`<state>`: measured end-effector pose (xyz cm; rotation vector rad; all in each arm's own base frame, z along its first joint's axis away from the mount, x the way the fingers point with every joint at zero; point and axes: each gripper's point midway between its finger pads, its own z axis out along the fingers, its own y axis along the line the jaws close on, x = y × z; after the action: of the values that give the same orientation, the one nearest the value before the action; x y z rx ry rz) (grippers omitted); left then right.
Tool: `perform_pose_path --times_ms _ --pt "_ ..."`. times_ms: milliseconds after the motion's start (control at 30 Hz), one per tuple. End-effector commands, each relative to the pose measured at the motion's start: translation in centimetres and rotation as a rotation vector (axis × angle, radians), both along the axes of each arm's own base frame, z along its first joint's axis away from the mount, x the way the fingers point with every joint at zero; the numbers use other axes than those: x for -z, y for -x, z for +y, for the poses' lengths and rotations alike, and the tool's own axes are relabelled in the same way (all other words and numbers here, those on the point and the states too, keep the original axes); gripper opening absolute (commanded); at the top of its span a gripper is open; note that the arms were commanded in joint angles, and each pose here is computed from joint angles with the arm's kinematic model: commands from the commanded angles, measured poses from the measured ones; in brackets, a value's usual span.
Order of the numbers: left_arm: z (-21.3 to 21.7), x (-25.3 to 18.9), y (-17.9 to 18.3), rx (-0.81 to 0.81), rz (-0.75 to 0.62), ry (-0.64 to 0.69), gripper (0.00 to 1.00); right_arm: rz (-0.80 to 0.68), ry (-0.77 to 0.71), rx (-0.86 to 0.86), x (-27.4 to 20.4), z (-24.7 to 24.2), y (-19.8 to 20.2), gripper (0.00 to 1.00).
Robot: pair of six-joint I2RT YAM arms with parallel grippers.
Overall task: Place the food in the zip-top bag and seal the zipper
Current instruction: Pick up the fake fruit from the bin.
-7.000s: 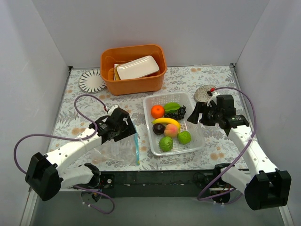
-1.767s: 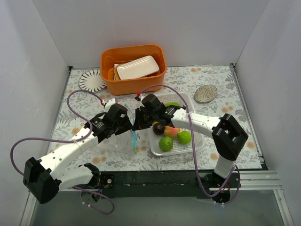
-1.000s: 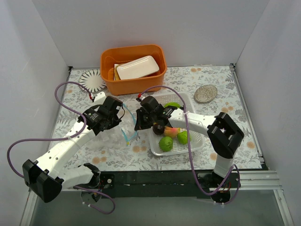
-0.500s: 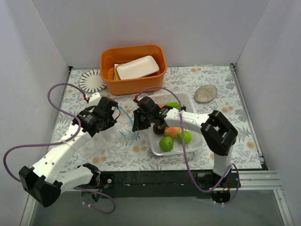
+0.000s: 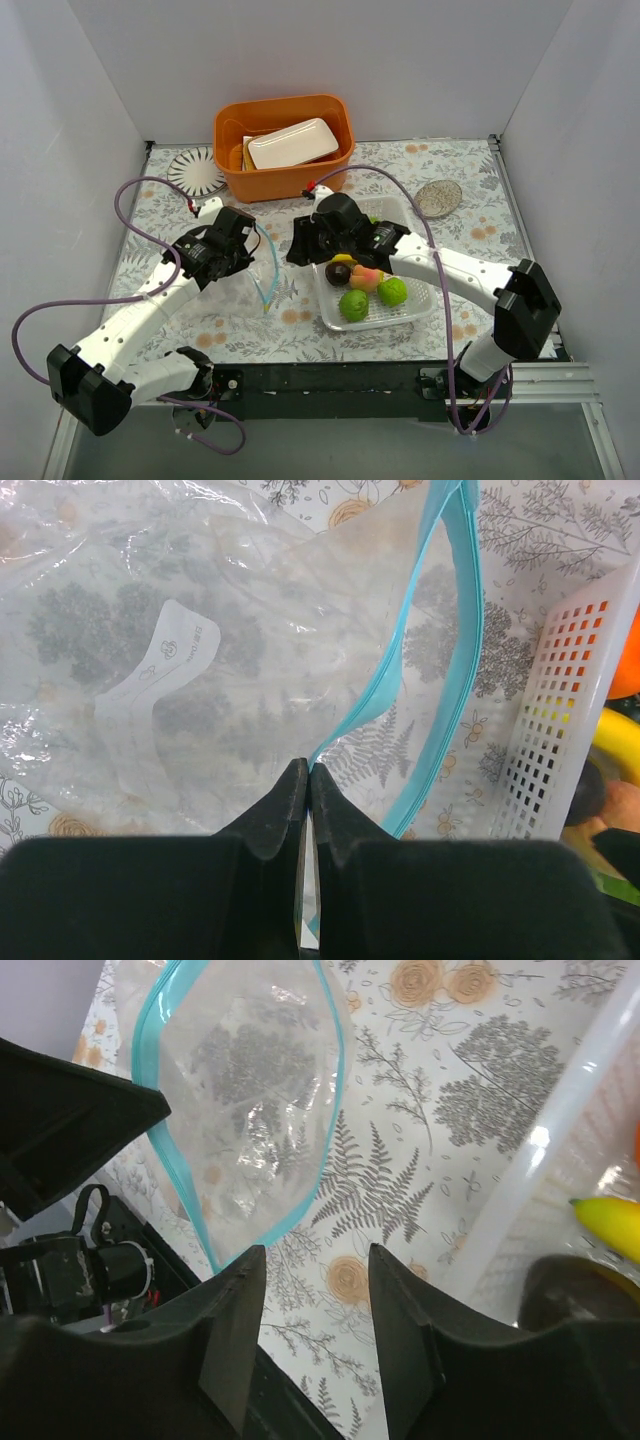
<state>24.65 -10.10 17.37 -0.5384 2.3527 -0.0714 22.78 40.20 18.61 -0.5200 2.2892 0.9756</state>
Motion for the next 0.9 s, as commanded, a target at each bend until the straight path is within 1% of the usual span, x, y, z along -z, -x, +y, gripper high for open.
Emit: perform_pose_path --times_ms 0,67,100,167,200,233,333,433,600,833,867 --pt "-0.1 0.5 -0.1 0.019 -0.009 0.009 0.0 -0.062 0.109 0.105 0.3 -4.4 -0.7 0.57" --pt "-0.3 0.5 -0.1 0.025 -0.013 0.019 0.0 -0.074 0.148 0.159 0.4 -6.5 -1.2 0.6" --pt "-0.4 0.8 0.1 0.03 -0.006 0.021 0.0 -0.065 0.178 0.175 1.3 -7.6 -1.2 0.62" --pt "-0.6 0.8 0.1 0.038 -0.012 0.037 0.0 -0.066 0.201 0.228 1.6 -9.7 -2.0 0.62" --pt "-0.8 0.9 0.1 0.047 -0.01 0.044 0.0 -0.047 0.239 0.245 2.7 -11.1 -2.0 0.63" --pt "-0.9 1.1 0.3 0.055 -0.006 0.046 0.0 -0.035 0.256 0.299 3.2 -12.9 -3.1 0.63" --pt "-1.2 1.4 0.3 0.07 -0.005 0.062 0.0 0.015 0.292 0.393 4.5 -16.8 -4.7 0.63" --pt "-1.5 1.6 0.3 0.077 -0.003 0.072 0.0 0.022 0.331 0.459 5.0 -19.2 -5.9 0.63" --pt "-2.2 1.7 0.2 0.09 -0.007 0.105 0.0 0.006 0.388 0.622 5.6 -22.1 -7.7 0.63" --pt "-2.8 1.3 0.0 0.097 -0.016 0.136 0.0 0.075 0.433 0.805 8.2 -24.0 -9.0 0.63" --pt "-2.9 1.3 0.0 0.101 -0.019 0.141 0.0 0.083 0.415 0.816 8.5 -23.8 -9.3 0.63"
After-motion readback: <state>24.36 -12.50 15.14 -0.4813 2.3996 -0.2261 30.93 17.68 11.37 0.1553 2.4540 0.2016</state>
